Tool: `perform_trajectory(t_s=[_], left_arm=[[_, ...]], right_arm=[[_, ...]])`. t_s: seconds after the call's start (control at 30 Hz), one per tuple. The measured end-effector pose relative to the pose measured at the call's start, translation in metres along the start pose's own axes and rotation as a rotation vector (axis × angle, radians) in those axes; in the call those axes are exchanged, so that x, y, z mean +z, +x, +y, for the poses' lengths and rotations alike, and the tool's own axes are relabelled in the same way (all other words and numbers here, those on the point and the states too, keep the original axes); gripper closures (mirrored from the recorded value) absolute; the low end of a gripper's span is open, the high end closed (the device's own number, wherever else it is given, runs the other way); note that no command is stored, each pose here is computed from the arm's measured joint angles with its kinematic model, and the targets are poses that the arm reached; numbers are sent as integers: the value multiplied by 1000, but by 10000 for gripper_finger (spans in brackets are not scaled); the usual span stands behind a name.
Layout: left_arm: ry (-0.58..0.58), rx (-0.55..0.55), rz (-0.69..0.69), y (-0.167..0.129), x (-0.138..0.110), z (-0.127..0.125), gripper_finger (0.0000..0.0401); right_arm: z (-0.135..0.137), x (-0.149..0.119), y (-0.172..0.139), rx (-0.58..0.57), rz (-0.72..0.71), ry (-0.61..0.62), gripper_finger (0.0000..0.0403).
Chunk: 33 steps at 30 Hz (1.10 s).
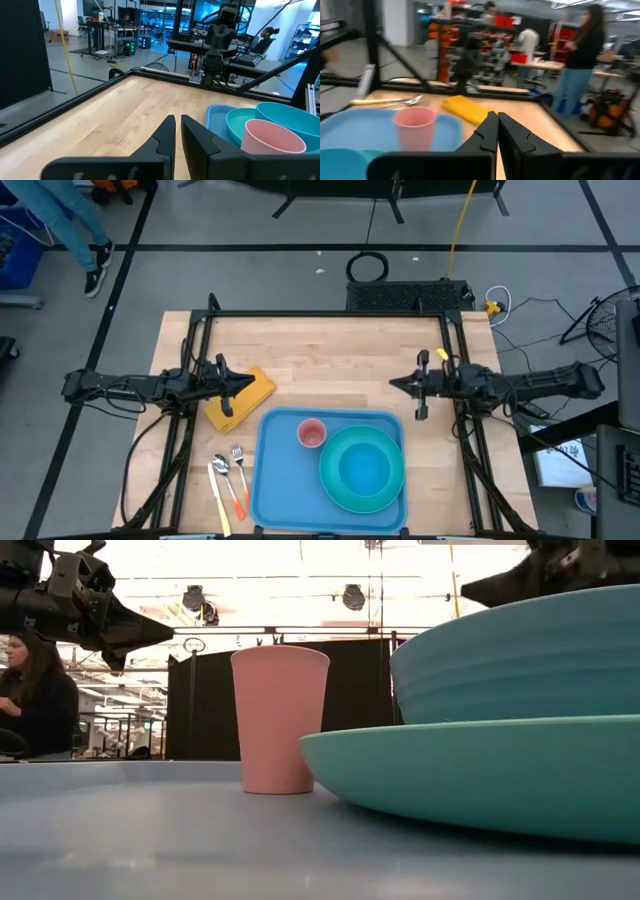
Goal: Set up tray
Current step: Put the yellow napkin on the blue tray
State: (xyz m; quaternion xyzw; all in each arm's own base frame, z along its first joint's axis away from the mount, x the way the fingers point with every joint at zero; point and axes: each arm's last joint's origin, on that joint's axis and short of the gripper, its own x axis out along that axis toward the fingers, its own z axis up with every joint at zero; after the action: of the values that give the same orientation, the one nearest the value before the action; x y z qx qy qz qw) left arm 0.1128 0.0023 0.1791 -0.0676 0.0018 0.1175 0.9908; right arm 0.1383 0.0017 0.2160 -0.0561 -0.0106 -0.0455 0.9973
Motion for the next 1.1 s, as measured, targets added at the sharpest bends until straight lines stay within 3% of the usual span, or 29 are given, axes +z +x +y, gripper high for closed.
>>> perform_trajectory(t_s=[0.13,0.37,0.53,0.67,0.8,0.93,1.1], left_arm=[[-31,13,17,0,-2,1,368],[-82,223,110,7,12,6,396],[-78,421,406,23,26,18,398],[-57,501,684,45,35,34,399],[-10,588,862,64,35,54,387],[-12,605,965,77,31,73,367],[-85,484,1022,84,27,91,309]], right_arm=[[-4,-14,-1,-36,34,-5,402],[-4,-22,-2,-36,58,-101,402],[-4,-20,-2,-37,46,-158,402],[-4,-20,-2,-28,44,-186,402],[-3,-20,-2,16,35,-204,402],[-3,-20,-2,16,35,-209,402],[-3,-21,-2,19,49,-206,403]])
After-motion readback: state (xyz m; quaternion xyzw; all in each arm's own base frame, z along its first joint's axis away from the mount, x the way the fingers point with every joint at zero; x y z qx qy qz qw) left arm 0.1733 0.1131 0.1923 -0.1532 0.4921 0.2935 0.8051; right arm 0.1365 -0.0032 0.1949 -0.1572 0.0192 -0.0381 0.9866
